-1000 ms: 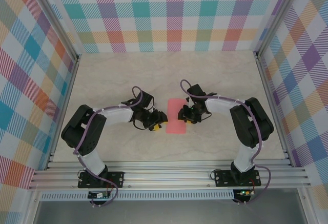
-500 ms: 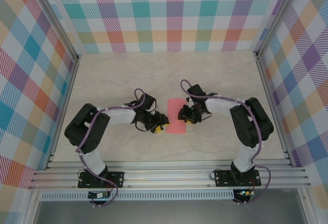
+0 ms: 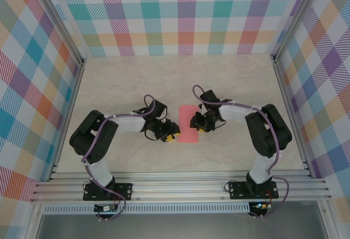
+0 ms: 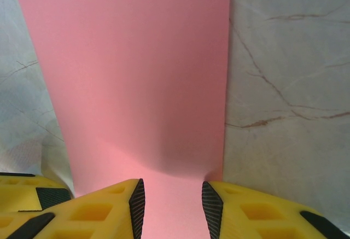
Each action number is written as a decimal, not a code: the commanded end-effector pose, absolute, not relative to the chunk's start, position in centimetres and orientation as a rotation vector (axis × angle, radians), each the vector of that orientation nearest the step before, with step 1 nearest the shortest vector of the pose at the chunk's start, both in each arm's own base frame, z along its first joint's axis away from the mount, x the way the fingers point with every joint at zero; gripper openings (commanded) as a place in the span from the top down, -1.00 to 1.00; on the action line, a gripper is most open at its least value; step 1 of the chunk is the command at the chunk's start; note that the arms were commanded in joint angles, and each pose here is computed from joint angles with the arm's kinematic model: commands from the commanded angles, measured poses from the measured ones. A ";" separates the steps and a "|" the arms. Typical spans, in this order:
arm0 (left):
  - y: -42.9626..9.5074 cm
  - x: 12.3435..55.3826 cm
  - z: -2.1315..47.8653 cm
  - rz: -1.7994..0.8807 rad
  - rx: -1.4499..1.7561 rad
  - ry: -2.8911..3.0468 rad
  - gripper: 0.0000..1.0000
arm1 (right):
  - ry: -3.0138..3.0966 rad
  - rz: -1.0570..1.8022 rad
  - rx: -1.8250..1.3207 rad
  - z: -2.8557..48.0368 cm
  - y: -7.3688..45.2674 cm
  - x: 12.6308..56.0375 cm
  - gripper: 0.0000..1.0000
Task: Fold a paper plane with a square sheet of paper (pick it up from the middle)
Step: Fold the triangle a second time at the center of the table.
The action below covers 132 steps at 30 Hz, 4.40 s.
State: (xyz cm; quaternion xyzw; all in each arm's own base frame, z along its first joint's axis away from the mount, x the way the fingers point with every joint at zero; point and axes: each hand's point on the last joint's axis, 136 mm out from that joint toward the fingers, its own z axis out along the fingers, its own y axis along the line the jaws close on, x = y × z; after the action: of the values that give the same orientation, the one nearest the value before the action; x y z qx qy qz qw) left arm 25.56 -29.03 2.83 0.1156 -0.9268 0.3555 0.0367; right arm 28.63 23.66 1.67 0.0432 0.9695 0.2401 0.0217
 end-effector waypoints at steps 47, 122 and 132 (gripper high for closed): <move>-31.9 30.2 4.5 1.313 0.356 -2.866 0.11 | 3.161 0.621 0.201 -3.1 21.9 25.3 0.25; -28.0 31.5 7.2 1.099 0.414 -3.024 -0.01 | 2.579 0.396 -0.435 8.0 27.5 24.4 0.85; -27.9 28.6 6.8 1.052 0.384 -3.054 0.27 | 2.639 0.848 -0.229 7.4 26.1 26.1 0.83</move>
State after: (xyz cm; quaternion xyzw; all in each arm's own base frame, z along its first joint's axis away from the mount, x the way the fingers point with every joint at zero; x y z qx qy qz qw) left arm 30.33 -27.84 8.07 0.1259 -0.9282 0.3424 -0.0730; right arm 26.35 24.52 6.26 -0.0859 0.9517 0.2161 0.2005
